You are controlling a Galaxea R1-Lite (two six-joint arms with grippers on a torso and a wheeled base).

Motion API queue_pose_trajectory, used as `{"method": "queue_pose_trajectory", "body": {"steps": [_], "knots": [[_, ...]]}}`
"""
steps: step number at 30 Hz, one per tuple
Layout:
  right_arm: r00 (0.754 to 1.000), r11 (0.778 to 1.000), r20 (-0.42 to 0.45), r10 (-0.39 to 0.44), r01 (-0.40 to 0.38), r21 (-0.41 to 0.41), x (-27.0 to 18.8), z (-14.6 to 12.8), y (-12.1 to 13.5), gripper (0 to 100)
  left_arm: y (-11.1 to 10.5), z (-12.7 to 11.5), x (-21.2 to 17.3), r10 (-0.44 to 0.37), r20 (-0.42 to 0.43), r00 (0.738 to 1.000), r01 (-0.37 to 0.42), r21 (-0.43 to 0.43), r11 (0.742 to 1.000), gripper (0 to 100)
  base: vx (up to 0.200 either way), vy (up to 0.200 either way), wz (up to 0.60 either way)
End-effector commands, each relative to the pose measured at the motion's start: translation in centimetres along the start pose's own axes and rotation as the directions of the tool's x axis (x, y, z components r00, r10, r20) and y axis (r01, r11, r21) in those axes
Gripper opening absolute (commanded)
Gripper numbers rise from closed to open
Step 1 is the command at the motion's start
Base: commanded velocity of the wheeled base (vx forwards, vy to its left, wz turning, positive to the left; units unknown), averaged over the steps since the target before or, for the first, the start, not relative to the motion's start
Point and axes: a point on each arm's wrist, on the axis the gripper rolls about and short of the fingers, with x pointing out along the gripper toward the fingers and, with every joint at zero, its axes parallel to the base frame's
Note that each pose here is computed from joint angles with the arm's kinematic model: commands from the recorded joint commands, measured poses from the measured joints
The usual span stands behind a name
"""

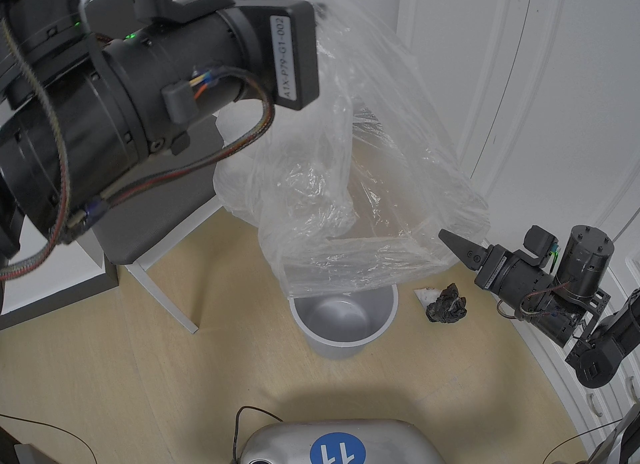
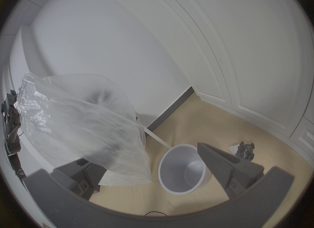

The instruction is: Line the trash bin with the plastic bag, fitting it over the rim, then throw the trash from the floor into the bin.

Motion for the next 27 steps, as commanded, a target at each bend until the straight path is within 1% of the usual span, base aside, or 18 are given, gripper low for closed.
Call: {"method": "queue_pose_trajectory", "body": {"steps": [1,5,12,17,19,24,26,27], "knots": [[1.0,1.0,-0.003,0.001,-0.001,-0.001,0.0,-0.1,0.0,100,-0.2,0.3,-0.2,-0.008,0.009,1.0,0.008,-0.005,1.0,0,0.0,0.0,0.0],[1.0,1.0,-0.014,0.009,-0.009,-0.002,-0.2,-0.3,0.2,100,-0.4,0.3,-0.3,-0.015,0.01,1.0,0.015,-0.007,1.0,0,0.0,0.0,0.0],[0.998,0.999,-0.058,0.01,-0.012,-0.043,-0.3,-1.4,0.3,100,-0.7,0.7,-0.6,-0.029,0.021,0.999,0.029,-0.014,0.999,0,0.0,0.0,0.0],[0.997,0.999,-0.081,0.008,-0.012,-0.047,-0.2,-2.0,0.3,100,-1.2,1.0,-0.9,-0.049,0.027,0.998,0.049,-0.02,0.999,0,0.0,0.0,0.0],[0.995,0.999,-0.103,0.003,-0.009,-0.052,-0.2,-2.6,0.3,100,-1.3,1.0,-0.9,-0.054,0.029,0.998,0.055,-0.022,0.998,0,0.0,0.0,0.0],[0.991,0.994,-0.13,-0.007,-0.007,-0.111,-0.3,-3.3,0.0,100,-1.6,1.0,-1.0,-0.062,0.029,0.998,0.063,-0.026,0.998,0,0.0,0.0,0.0],[0.993,0.993,-0.115,0.003,-0.016,-0.119,-0.4,-3.3,0.1,100,-1.6,1.0,-1.0,-0.063,0.029,0.998,0.064,-0.029,0.998,0,0.0,0.0,0.0],[0.996,0.992,-0.086,0.026,-0.036,-0.117,-0.4,-3.1,0.2,100,-1.6,1.0,-1.0,-0.063,0.029,0.998,0.064,-0.037,0.997,0,0.0,0.0,0.0]]}}
